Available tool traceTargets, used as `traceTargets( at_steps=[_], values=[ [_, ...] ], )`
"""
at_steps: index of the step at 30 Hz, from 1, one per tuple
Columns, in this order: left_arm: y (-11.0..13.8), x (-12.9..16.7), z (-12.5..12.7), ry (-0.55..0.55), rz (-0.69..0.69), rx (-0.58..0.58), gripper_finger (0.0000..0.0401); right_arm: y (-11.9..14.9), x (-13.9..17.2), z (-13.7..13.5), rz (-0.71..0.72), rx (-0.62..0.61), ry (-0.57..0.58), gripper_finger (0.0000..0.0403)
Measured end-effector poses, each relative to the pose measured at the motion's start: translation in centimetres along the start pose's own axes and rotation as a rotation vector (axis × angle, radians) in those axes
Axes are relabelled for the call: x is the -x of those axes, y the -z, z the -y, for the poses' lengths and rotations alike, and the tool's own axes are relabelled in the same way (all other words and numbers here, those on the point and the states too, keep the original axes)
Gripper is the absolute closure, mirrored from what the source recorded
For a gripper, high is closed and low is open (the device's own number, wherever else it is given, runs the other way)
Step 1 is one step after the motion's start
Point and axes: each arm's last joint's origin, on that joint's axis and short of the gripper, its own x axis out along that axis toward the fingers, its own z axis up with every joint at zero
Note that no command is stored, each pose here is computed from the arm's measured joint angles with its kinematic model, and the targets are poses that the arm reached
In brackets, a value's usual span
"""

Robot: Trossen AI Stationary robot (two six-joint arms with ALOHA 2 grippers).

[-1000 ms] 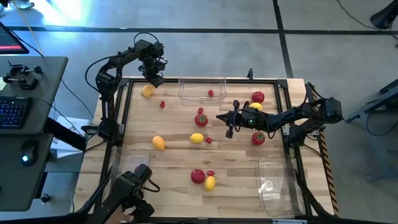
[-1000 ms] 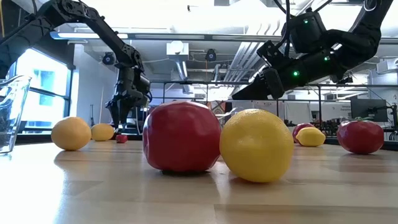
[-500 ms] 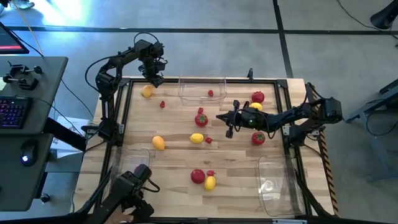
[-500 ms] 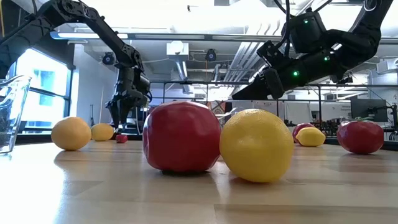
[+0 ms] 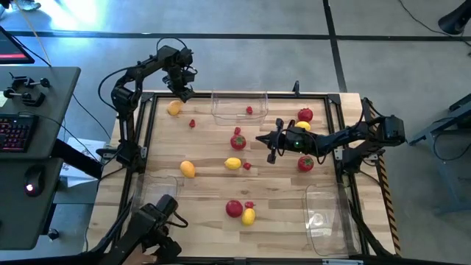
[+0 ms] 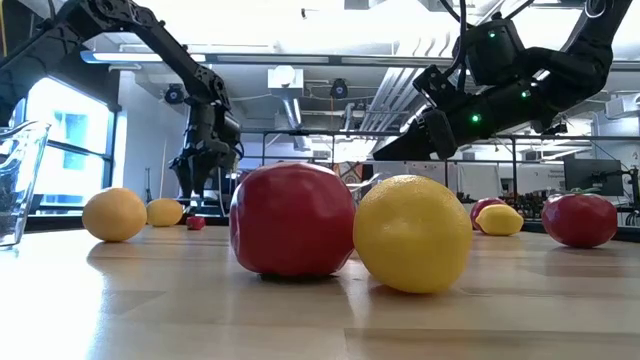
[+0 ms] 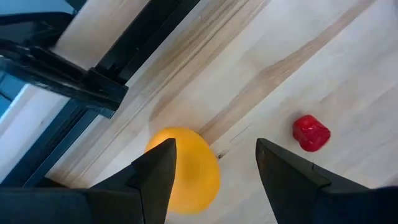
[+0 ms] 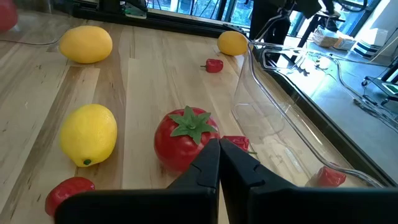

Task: Sort produce into baskets
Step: Put the yellow lemon into the bottom right transparent bin

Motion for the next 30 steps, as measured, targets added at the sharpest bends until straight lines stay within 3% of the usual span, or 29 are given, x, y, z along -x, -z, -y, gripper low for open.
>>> traceTargets(
  at_steps=[10,19,26,30],
  values=[
    [1.5,3.2,0.8,-0.031,0.090,-0.005,0.0192,0.0,0.0,0.0,0.000,-0.008,0.000,0.0402],
    [1.6,1.7,1.4,-0.020,0.047,-0.056,0.0191,0.0,0.0,0.0,0.000,-0.002,0.001,0.0402],
    [2.1,1.1,0.9,-0.042,0.002,0.115,0.0177,0.0,0.0,0.0,0.000,-0.007,0.001,0.0402],
    [2.3,0.5,1.3,-0.065,-0.033,0.139,0.0168,0.0,0.0,0.0,0.000,-0.007,0.001,0.0402]
  ],
)
